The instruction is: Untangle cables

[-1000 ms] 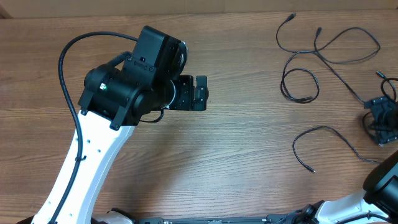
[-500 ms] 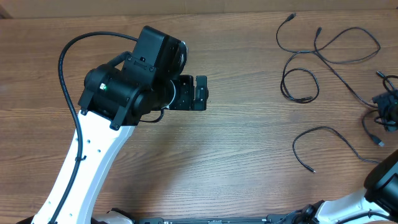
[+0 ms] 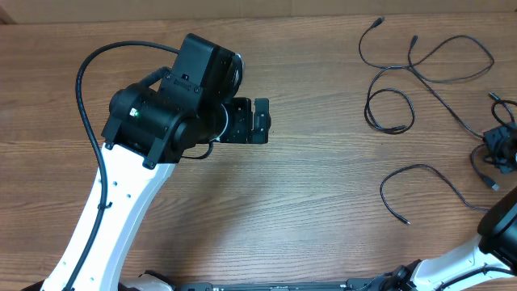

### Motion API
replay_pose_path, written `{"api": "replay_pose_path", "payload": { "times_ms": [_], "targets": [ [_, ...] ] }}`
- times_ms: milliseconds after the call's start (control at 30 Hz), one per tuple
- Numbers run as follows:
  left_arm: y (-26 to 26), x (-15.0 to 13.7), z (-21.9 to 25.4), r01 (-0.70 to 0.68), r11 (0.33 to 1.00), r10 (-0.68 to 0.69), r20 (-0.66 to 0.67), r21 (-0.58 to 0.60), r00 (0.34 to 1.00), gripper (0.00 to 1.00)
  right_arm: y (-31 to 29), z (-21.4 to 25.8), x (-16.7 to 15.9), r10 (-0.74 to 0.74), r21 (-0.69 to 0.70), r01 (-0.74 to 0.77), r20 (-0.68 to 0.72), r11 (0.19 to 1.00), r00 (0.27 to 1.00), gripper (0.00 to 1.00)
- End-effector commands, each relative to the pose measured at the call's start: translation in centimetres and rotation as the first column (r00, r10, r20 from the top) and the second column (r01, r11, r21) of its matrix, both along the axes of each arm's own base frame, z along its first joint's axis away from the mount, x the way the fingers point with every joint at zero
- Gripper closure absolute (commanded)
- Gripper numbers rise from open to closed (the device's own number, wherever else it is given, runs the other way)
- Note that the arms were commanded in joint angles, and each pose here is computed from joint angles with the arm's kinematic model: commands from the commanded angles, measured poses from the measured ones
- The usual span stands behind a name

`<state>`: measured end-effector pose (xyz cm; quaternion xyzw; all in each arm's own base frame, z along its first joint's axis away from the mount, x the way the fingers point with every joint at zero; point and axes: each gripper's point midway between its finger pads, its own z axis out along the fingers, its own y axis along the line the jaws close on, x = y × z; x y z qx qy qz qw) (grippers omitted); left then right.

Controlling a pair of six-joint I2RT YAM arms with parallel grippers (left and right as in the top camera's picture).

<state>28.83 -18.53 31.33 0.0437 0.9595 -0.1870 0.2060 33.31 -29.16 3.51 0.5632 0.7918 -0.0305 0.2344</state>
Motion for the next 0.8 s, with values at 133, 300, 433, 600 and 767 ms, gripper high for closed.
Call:
{"api": "replay_pose_path", "payload": {
  "times_ms": [133, 300, 433, 600, 767],
  "targets": [
    [0.4, -0.1, 0.6, -0.019, 1.0, 0.019, 0.013, -0.01, 1.0, 0.0, -0.8, -0.3, -1.4, -0.036, -0.044, 0.033, -0.073, 0.999, 0.997, 0.77],
    [0.4, -0.1, 0.6, -0.019, 1.0, 0.019, 0.013, -0.01, 1.0, 0.0, -0.8, 1.3, -0.9, -0.026, -0.019, 0.024, -0.074, 1.0, 0.997, 0.02],
    [0.4, -0.1, 0.6, -0.019, 1.0, 0.019, 0.013, -0.01, 1.0, 0.01, 0.0, 4.5, 0.4, 0.009, 0.048, -0.007, -0.031, 0.999, 0.999, 0.0],
    [0.4, -0.1, 0.6, -0.019, 1.0, 0.019, 0.013, -0.01, 1.0, 0.01, 1.5, 8.5, -0.7, -0.109, 0.145, 0.113, -0.038, 0.983, 0.993, 0.0],
    [0.4, -0.1, 0.6, -0.019, 1.0, 0.019, 0.013, -0.01, 1.0, 0.0, 6.7, 10.6, -3.1, -0.109, 0.345, 0.13, -0.078, 0.929, 0.991, 0.0]
  ]
}}
